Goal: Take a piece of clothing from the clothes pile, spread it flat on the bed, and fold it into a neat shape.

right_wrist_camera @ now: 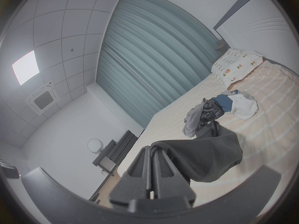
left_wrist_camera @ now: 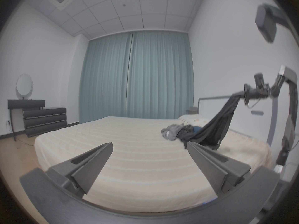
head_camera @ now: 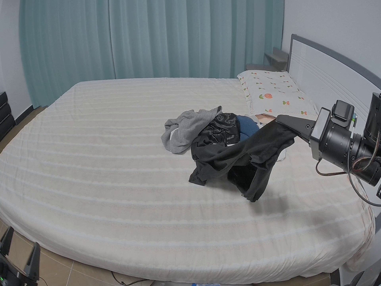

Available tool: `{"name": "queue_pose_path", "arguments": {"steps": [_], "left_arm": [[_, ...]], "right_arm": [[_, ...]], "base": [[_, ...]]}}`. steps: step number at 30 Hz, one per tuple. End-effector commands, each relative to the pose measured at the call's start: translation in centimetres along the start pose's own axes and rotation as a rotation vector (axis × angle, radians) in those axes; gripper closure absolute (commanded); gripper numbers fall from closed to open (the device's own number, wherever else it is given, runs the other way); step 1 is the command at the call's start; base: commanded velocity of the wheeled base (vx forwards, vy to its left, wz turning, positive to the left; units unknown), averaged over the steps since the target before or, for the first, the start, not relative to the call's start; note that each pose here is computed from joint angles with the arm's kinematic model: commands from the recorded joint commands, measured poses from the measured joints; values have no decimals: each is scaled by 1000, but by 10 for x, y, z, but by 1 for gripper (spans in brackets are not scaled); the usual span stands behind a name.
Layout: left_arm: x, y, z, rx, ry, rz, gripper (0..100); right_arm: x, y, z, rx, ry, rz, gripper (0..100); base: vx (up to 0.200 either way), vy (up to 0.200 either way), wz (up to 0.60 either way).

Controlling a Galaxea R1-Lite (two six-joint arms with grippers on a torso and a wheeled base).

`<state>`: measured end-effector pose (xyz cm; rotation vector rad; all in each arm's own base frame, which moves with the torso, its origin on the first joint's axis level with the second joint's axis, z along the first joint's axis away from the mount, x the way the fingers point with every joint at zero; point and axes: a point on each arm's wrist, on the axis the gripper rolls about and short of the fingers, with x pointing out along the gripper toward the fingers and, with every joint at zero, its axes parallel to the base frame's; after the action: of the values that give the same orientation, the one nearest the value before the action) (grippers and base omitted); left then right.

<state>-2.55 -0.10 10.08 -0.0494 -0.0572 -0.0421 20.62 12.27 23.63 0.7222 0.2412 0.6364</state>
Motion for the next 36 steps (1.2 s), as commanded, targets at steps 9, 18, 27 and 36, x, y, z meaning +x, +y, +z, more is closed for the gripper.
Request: {"name": "queue_pose_path", "arguments": {"steps": [9,18,27,36], "left_arm": [[107,-7,48,59,509,-249,0],[198,-38,10,125,654,-338,0],[277,-106,-41,50,646,-318,0],[329,-159,-91,45,691,-376,0]], "right_arm": [[-1,0,-1,-1,4,-3,100],[1,1,1,-3,2,-1,100],[4,5,6,-15,-16,18,100],[2,6,7,-14,-24,23,100]], "base": [[0,0,0],[0,0,0],[0,0,0],[0,0,0]]}}
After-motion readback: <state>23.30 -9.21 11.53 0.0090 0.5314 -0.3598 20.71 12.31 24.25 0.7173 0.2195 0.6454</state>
